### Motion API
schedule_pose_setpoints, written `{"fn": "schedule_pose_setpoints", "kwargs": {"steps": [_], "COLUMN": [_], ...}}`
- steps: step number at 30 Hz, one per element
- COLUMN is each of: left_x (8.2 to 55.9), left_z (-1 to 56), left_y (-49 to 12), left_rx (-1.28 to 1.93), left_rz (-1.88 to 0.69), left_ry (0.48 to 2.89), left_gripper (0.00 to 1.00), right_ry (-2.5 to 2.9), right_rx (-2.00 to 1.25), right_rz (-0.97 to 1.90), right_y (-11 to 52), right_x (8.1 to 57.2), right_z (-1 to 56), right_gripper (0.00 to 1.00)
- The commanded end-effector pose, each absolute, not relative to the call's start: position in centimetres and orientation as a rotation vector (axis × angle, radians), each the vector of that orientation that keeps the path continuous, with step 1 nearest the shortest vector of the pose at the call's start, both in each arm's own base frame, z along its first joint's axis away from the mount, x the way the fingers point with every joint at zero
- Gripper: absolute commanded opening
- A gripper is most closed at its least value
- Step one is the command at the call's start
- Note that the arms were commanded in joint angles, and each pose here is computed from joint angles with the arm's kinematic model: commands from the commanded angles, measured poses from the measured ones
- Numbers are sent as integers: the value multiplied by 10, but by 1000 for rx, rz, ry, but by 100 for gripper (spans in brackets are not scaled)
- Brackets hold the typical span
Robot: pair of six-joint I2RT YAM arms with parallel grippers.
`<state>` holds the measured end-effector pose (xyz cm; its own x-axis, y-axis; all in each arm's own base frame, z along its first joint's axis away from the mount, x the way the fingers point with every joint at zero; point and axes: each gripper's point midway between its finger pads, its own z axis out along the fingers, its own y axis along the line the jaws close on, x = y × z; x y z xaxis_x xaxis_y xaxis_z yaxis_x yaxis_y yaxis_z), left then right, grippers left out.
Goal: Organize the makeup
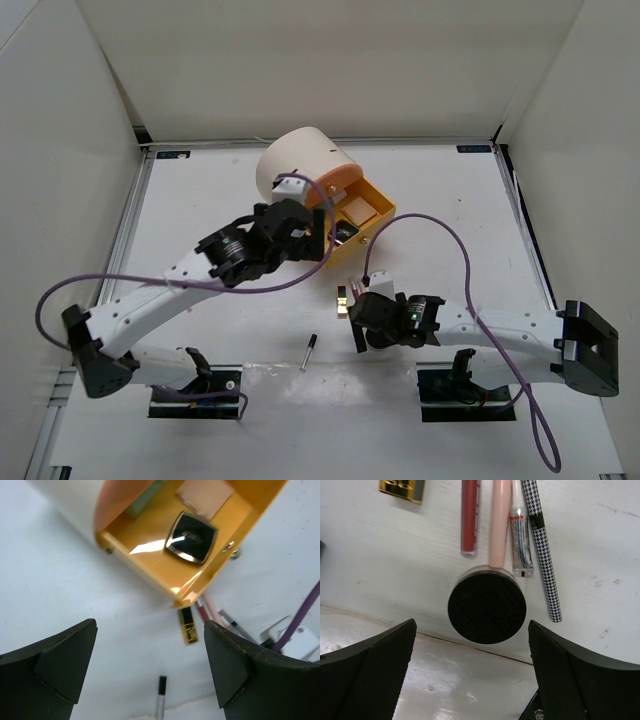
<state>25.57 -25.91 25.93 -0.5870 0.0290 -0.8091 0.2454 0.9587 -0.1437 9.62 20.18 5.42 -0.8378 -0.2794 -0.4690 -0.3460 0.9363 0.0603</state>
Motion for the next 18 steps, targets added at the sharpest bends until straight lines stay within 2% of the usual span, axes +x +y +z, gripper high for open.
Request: {"fn": "schedule_pose_setpoints", "kwargs": {"steps": [1,5,7,12,14,18], "left_x": [231,217,211,206,205,208], "left_z": [225,207,200,199,203,208], "left_y": [-220,-202,-197,-195,-194,-192], "left_rx": [108,21,9,-14,-22,-34], "left_rz": [-220,-202,-183,-188,-202,-199], "left_ry": [2278,2327,2355,2370,2359,2339], "left_gripper": [98,98,98,98,98,98], "right_ry": [2639,2664,2661,2640,2633,2613], "right_rx": [-376,-385,-397,-452,-460,-462], "right_rz": [235,198,198,119,89,93], "right_y": [208,200,202,197,196,198], "right_x": [95,91,92,99,101,105], "right_z": [45,29,23,15,11,11], "right_gripper": [94,94,90,88,80,53]}}
